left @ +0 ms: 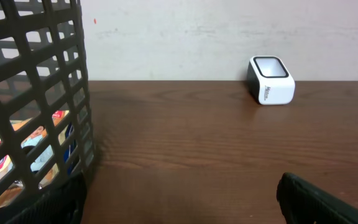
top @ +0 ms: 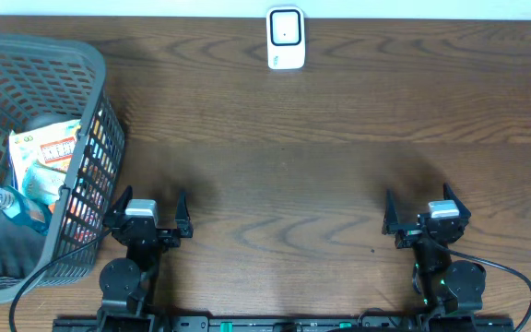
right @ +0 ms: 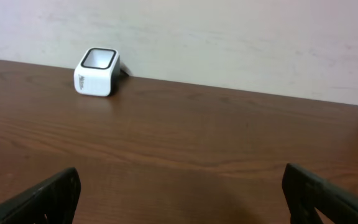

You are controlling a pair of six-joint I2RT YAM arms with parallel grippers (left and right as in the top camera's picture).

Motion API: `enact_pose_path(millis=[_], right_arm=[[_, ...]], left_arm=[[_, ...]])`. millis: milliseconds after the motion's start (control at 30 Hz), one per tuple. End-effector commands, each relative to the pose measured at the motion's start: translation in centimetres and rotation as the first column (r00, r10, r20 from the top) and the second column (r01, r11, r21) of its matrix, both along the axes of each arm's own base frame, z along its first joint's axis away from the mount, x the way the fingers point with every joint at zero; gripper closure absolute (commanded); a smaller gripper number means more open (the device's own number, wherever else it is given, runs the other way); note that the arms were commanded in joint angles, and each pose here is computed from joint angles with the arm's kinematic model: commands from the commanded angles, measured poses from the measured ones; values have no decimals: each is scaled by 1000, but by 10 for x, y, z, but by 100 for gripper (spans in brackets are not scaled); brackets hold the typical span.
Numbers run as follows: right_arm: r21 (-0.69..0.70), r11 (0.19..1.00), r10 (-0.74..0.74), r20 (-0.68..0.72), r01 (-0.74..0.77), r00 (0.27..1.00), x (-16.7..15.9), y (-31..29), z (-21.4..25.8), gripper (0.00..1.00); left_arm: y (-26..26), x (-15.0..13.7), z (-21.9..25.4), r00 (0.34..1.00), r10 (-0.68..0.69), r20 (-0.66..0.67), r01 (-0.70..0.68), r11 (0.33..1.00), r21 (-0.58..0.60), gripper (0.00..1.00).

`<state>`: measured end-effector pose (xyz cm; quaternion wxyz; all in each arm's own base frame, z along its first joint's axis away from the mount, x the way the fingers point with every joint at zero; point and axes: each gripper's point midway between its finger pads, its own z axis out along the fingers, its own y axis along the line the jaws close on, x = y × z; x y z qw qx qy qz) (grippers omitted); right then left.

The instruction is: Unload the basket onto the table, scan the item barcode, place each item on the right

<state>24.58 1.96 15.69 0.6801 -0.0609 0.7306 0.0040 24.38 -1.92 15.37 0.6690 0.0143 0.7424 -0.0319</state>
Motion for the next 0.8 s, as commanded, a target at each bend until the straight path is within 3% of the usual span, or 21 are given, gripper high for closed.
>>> enact_pose_path(millis=[0,167,333,400,767], right_arm=[[15,1000,-5,-7,5,1000,0,-1,-2,1],[15,1000,-4,-7,4,1000,0,-1,-2,1],[15,1000,-5,-7,5,1000,0,-1,-2,1],[15,1000,-4,-7,4,1000,0,-1,-2,1],[15,1000,-4,-7,4,1000,0,-1,-2,1]], left_arm=[[6,0,-19,998,32,-57,-30,999,28,2],[2,0,-19,998,10,-59,-10,1000,-6,2],[-38,-8,-7,975,-219,-37,216,973,-76,2],[-43,-10,-1,968,-248,-29,245,965,-100,3],[-50,-24,62,953,-295,-68,282,947,-150,2]])
